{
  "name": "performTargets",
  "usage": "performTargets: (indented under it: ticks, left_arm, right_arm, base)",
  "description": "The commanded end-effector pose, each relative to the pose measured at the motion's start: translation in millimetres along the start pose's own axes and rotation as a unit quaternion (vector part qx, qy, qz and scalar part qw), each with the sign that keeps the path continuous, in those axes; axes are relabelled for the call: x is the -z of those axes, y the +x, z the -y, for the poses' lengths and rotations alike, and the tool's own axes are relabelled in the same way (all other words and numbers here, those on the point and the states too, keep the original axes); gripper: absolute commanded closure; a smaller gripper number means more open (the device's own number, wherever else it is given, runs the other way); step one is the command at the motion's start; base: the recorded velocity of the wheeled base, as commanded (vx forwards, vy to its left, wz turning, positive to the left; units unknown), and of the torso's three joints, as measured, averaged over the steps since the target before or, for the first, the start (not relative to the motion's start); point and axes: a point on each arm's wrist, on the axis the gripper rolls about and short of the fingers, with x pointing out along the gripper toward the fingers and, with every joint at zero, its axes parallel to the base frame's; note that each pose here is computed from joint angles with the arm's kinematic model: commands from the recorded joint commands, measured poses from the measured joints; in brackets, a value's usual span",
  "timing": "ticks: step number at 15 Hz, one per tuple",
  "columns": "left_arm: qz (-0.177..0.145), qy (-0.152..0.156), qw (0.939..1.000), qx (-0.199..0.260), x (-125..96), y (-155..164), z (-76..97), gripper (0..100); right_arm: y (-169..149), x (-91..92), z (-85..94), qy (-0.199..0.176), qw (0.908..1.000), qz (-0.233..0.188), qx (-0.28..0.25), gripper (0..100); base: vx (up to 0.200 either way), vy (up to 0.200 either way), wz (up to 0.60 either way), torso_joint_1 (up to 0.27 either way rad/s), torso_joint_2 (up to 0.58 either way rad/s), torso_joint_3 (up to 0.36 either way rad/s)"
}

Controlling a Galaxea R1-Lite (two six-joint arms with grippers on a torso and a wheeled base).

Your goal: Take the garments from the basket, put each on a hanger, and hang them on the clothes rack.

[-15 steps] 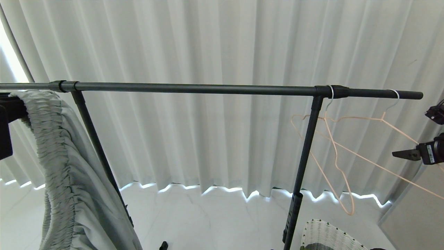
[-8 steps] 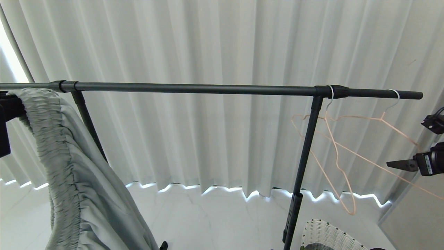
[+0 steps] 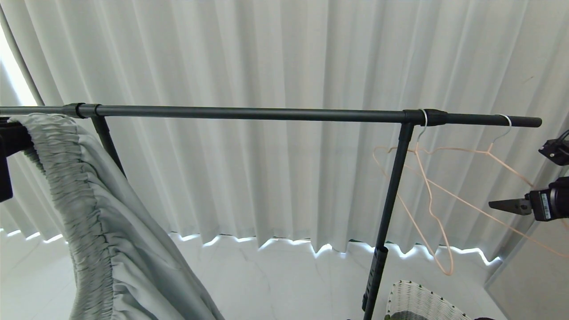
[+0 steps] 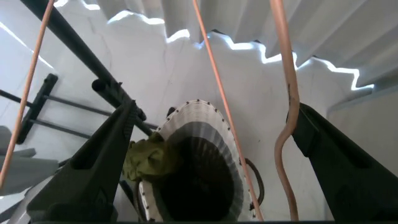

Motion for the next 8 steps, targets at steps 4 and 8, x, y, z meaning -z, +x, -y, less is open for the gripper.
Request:
performTargets:
  ticks: [4, 8]
  left_arm:
    - [-0.001, 0.0, 1.0, 0.001, 0.1, 0.5, 0.2, 100]
    - [-0.001, 0.001, 1.0, 0.002, 0.0, 0.9, 0.6, 100]
  right_arm:
    - [-8.1, -7.9, -0.6, 0.006, 0.9998, 0.017, 0.01, 0]
    - [-16.2, -7.1, -10.1, 0.012, 0.9999, 0.009, -0.003, 0]
  base:
    - [0.0, 0.0, 0.0, 0.0, 0.0, 0.0]
    - [0.0, 0.0, 0.0, 0.0, 0.0, 0.0]
